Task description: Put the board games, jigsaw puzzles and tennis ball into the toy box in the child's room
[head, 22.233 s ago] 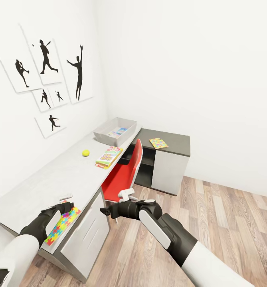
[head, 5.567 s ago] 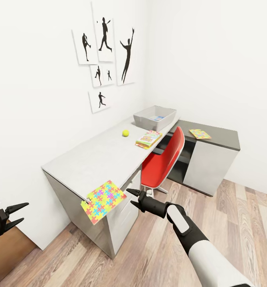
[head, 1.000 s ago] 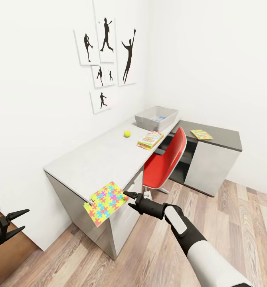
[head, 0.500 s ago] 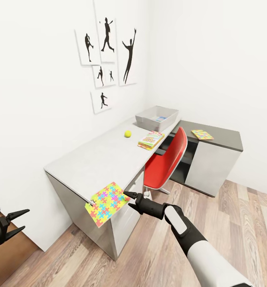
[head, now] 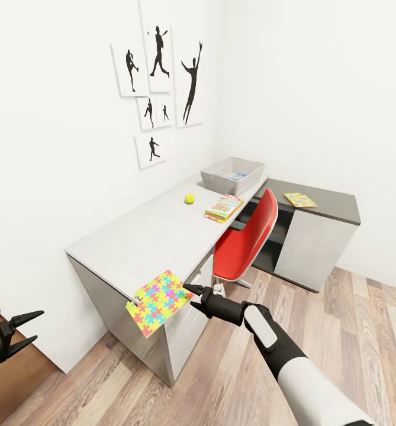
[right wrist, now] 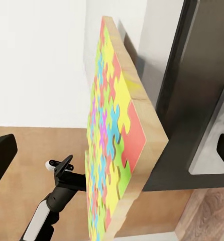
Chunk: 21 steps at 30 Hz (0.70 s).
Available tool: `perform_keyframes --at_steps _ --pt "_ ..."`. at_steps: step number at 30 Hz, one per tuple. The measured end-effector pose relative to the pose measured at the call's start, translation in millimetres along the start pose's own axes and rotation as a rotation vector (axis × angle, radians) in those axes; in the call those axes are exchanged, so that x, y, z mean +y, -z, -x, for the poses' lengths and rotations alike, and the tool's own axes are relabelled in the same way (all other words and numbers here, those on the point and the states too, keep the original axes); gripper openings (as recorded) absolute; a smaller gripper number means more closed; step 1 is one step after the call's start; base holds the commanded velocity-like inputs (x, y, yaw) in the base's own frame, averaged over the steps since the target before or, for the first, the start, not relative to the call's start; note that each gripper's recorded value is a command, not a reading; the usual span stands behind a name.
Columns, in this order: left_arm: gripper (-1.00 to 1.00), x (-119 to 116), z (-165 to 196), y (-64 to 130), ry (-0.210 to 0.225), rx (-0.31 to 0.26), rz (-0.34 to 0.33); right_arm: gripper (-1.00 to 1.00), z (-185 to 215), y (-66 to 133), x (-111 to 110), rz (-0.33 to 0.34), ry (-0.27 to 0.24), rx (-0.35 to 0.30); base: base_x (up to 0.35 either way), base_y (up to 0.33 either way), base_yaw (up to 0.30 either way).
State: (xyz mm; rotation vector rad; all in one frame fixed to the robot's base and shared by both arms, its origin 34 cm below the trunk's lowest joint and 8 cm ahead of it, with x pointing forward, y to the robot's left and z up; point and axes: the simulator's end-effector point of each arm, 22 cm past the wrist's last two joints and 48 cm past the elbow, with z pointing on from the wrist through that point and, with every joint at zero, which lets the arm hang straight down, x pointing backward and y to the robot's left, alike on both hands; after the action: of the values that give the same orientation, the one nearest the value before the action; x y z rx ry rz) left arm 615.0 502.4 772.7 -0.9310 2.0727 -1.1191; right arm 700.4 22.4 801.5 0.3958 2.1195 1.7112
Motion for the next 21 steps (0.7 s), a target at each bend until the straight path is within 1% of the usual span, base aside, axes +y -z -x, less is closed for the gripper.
perform_keyframes --at_steps 5,12,21 --pt "1.0 0.0 -0.1 -0.1 0.0 0.0 0.0 1.0 0.1 0.0 0.0 0.0 0.0 0.0 0.0 0.013 0.0" --pt "1.0 0.0 0.0 -0.1 0.0 0.0 0.0 1.0 0.2 0.1 0.0 0.0 0.0 -0.001 0.0 0.077 0.0" --pt "1.0 0.0 -0.1 -0.1 0.0 0.0 0.0 1.0 0.3 0.3 -0.3 -0.001 0.0 -0.001 0.0 0.012 0.0"
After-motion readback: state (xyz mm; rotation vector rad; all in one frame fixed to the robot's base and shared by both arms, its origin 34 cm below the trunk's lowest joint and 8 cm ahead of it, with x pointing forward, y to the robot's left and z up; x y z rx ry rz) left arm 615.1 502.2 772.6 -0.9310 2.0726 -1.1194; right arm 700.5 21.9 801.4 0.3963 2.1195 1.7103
